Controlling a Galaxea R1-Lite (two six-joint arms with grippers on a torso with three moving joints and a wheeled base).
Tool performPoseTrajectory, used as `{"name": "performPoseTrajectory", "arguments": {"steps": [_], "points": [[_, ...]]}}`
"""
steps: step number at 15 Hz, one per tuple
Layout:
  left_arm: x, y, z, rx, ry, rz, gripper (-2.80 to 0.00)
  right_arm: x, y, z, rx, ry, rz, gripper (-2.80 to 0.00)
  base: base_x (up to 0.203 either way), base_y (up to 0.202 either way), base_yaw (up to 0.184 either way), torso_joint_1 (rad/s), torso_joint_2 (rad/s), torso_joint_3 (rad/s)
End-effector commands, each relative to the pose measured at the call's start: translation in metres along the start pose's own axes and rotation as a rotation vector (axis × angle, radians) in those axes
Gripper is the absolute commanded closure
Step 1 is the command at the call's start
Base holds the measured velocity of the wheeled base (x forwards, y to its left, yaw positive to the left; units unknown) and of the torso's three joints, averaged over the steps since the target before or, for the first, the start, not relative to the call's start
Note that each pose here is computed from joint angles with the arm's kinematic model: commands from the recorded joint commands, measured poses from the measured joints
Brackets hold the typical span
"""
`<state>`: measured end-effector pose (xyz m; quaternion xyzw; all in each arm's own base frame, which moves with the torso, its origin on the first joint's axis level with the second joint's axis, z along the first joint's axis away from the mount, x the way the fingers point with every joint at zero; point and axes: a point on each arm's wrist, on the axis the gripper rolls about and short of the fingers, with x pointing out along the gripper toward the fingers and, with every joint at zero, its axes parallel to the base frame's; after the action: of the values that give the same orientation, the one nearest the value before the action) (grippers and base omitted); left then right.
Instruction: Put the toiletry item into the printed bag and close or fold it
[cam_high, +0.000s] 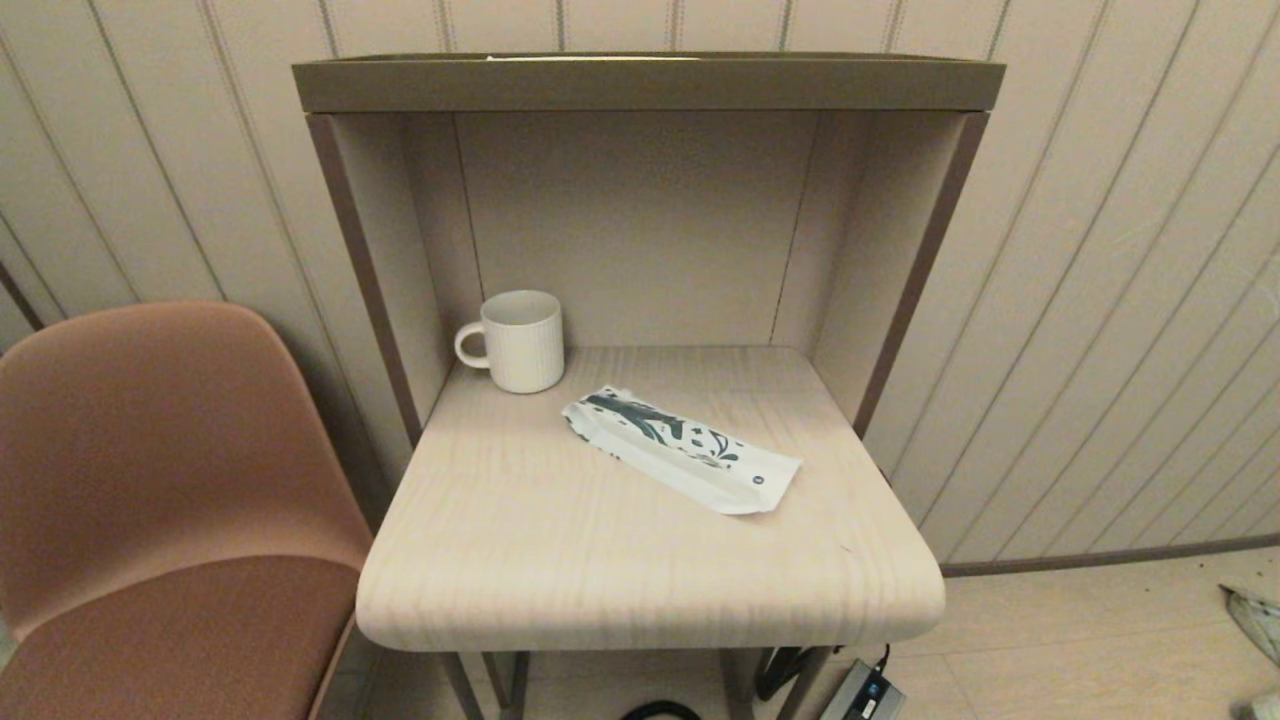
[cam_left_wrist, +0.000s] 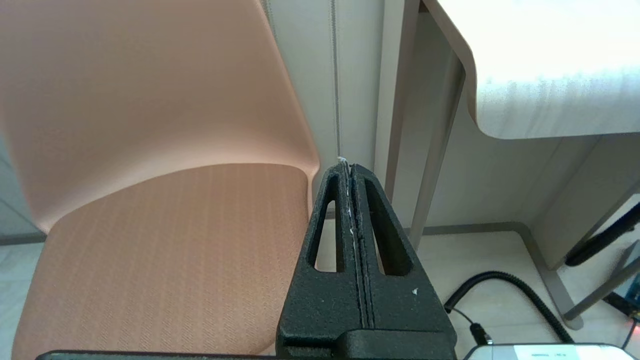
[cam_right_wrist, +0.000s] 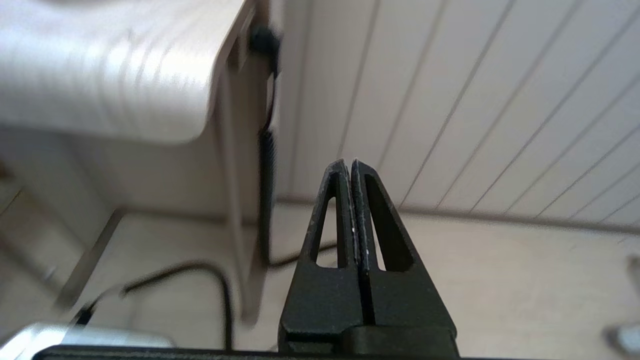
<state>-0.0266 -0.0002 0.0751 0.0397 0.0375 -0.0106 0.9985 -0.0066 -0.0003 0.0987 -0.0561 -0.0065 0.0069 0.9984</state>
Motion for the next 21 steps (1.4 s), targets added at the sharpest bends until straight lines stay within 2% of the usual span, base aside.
{"name": "performPoseTrajectory", "arguments": {"steps": [1, 2, 4, 6, 7, 9, 11, 21], "points": [[0.0004, 0.0, -0.0002, 0.0, 0.002, -0.002, 0.0, -0.0164, 0.001, -0.0029, -0.002, -0.159, -0.033, 0.0, 0.0, 0.0, 0.0, 0.0, 0.0, 0.0], [0.0004, 0.0, -0.0002, 0.0, 0.002, -0.002, 0.0, -0.0179, 0.0014, -0.0048, 0.017, -0.163, -0.029, 0.0, 0.0, 0.0, 0.0, 0.0, 0.0, 0.0], [0.0004, 0.0, -0.0002, 0.026, 0.002, -0.003, 0.0, -0.0169, 0.0025, -0.0119, 0.012, -0.094, -0.006, 0.0, 0.0, 0.0, 0.0, 0.0, 0.0, 0.0], [0.0003, -0.0003, -0.0004, 0.037, 0.003, -0.012, 0.0, -0.0172, 0.0023, -0.0096, 0.022, -0.117, -0.006, 0.0, 0.0, 0.0, 0.0, 0.0, 0.0, 0.0], [0.0003, -0.0007, 0.0, 0.037, -0.002, -0.028, 0.0, -0.0172, 0.0023, -0.0095, 0.051, -0.117, -0.007, 0.0, 0.0, 0.0, 0.0, 0.0, 0.0, 0.0], [0.0005, -0.0002, -0.0002, 0.005, 0.0, -0.007, 0.0, -0.0172, 0.0019, -0.0095, 0.094, -0.117, -0.025, 0.0, 0.0, 0.0, 0.0, 0.0, 0.0, 0.0], [0.0006, 0.0006, 0.0011, -0.08, -0.015, 0.025, 0.0, -0.0172, 0.0019, -0.0095, 0.094, -0.117, -0.025, 0.0, 0.0, 0.0, 0.0, 0.0, 0.0, 0.0], [0.0006, 0.0006, 0.0011, -0.078, -0.015, 0.024, 0.0, -0.0172, 0.0019, -0.0095, 0.097, -0.117, -0.025, 0.0, 0.0, 0.0, 0.0, 0.0, 0.0, 0.0]]}}
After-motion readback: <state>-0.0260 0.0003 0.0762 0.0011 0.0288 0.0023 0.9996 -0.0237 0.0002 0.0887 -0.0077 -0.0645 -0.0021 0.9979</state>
